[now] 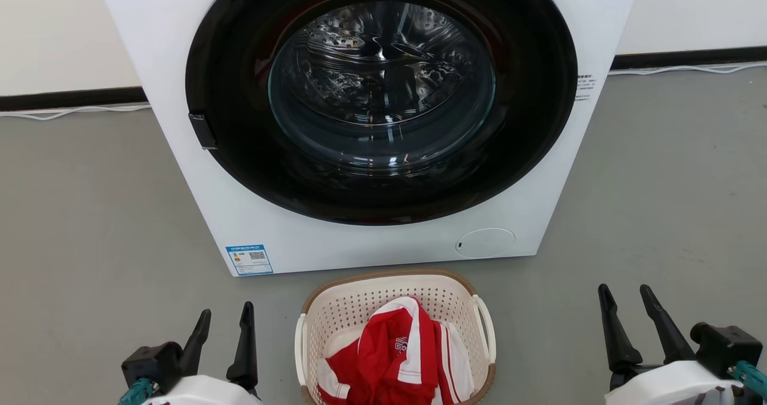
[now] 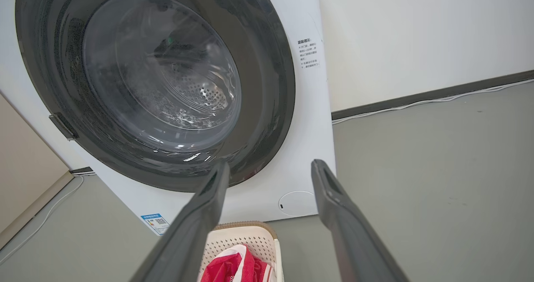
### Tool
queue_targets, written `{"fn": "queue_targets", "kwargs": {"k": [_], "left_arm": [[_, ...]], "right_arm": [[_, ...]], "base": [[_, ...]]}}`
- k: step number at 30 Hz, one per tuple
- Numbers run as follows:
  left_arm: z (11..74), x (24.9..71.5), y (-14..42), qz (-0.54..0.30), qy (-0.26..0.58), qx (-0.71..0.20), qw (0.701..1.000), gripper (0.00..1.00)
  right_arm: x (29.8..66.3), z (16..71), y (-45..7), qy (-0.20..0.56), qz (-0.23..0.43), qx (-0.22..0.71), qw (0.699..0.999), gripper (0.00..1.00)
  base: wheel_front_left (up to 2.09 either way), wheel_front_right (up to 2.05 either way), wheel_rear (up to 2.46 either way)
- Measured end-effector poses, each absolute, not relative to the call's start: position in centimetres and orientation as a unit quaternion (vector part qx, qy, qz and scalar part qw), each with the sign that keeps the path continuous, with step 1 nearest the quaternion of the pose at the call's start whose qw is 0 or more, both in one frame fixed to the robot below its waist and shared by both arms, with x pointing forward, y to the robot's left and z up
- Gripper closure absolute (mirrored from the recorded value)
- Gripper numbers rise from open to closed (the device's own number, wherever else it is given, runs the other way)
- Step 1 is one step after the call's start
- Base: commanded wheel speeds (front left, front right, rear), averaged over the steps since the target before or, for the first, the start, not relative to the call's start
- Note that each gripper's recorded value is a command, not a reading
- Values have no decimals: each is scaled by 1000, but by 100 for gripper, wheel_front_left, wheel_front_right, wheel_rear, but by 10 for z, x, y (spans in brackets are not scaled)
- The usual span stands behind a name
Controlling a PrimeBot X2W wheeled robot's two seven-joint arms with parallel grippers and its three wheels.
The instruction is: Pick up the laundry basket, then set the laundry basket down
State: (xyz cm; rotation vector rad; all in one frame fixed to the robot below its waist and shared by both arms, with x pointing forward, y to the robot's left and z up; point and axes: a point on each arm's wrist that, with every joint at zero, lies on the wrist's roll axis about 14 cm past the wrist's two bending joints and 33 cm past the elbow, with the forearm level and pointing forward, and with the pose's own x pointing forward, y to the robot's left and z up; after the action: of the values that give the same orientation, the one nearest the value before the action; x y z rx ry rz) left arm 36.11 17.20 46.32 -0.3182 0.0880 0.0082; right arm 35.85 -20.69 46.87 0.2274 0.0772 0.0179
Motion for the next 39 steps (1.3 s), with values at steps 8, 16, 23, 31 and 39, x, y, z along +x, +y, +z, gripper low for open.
{"fn": "queue_targets", "kwargs": {"k": [8,16,23,31,39], "left_arm": [[464,360,171,-6,37,-111,993,0],[467,360,167,-18,26,-68,997,0],[466,359,165,-25,26,-50,998,0],[464,359,164,-25,31,-50,998,0],[461,359,164,-25,35,-50,998,0]], "right_arm": [[357,465,-207,39,16,69,997,0],[358,467,-207,34,27,23,999,0],[357,467,-207,31,30,10,999,0],[357,466,-208,33,28,11,999,0],[357,464,-209,35,27,15,999,0]], "base": [[0,0,0],[0,0,0],[0,0,0],[0,0,0],[0,0,0]]}}
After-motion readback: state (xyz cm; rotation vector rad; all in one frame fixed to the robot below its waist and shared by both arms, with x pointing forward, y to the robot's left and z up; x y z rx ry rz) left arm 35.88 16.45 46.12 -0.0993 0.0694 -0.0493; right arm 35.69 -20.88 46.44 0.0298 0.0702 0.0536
